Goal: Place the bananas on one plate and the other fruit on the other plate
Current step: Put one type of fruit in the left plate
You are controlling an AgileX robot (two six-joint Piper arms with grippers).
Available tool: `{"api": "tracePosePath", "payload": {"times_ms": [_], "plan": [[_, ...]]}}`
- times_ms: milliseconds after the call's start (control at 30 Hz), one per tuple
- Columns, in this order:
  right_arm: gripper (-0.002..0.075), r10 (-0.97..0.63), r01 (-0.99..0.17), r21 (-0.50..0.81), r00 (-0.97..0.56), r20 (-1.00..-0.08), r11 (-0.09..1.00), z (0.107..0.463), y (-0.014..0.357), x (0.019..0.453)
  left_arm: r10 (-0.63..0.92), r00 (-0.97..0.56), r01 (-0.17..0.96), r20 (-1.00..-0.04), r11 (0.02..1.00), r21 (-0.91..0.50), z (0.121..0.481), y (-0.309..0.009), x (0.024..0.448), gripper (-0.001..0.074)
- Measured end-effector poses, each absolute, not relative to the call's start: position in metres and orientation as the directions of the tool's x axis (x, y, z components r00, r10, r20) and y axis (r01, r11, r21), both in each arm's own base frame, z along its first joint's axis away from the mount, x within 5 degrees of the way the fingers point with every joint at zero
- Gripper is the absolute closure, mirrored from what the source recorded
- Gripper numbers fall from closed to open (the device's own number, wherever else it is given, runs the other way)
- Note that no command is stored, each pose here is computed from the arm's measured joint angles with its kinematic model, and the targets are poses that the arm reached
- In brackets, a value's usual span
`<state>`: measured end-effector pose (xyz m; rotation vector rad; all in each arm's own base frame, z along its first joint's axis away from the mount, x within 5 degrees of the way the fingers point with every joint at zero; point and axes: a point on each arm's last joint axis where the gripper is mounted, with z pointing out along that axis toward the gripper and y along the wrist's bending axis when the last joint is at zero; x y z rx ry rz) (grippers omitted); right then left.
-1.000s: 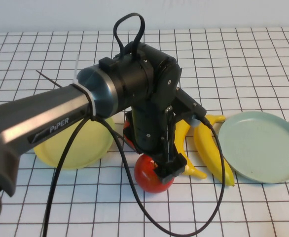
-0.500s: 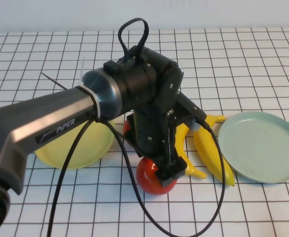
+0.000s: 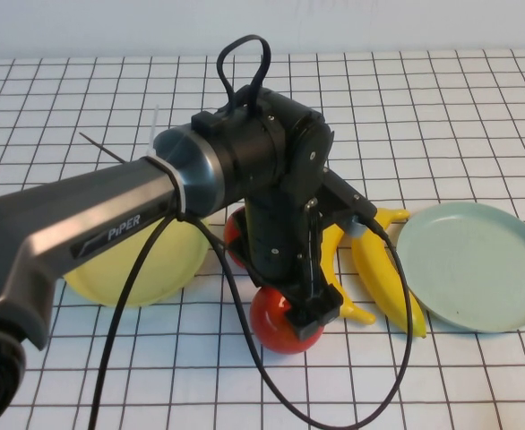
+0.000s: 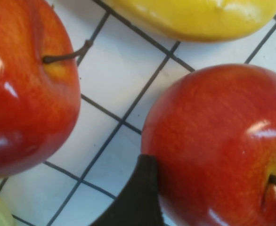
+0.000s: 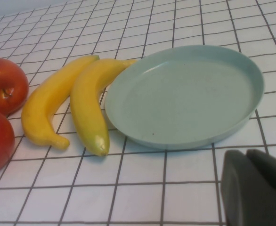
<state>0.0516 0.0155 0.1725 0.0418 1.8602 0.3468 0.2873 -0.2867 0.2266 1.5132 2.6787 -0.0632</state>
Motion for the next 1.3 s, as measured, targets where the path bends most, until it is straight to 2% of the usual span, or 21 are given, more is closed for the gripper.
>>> {"api": "tracePosePath", "payload": {"times_ms": [900, 1033, 1200, 1300], "plan": [[0.0743, 0.202, -0.145, 0.258, -0.316, -0.927, 0.955, 0.172, 0.016, 0.052, 0.858, -0.505, 0.859, -0.095, 0.511, 0.041, 0.237, -0.283, 0.289, 0.0078], [0.0743, 0.202, -0.145, 0.258, -0.316, -0.927, 0.955, 0.172, 0.016, 0.052, 0.840, -0.522, 0.844, -0.150, 0.533, 0.051, 0.257, -0.282, 0.288, 0.0131], [0.0743, 0.202, -0.145, 0.258, -0.316, -0.927, 0.955, 0.172, 0.016, 0.052, 0.805, -0.534, 0.820, -0.258, 0.567, 0.073, 0.299, -0.271, 0.282, 0.0144], [0.0743, 0.202, -0.145, 0.258, -0.316, -0.927, 0.955, 0.172, 0.016, 0.052, 0.760, -0.573, 0.773, -0.306, 0.626, 0.107, 0.321, -0.253, 0.284, 0.0145]]}}
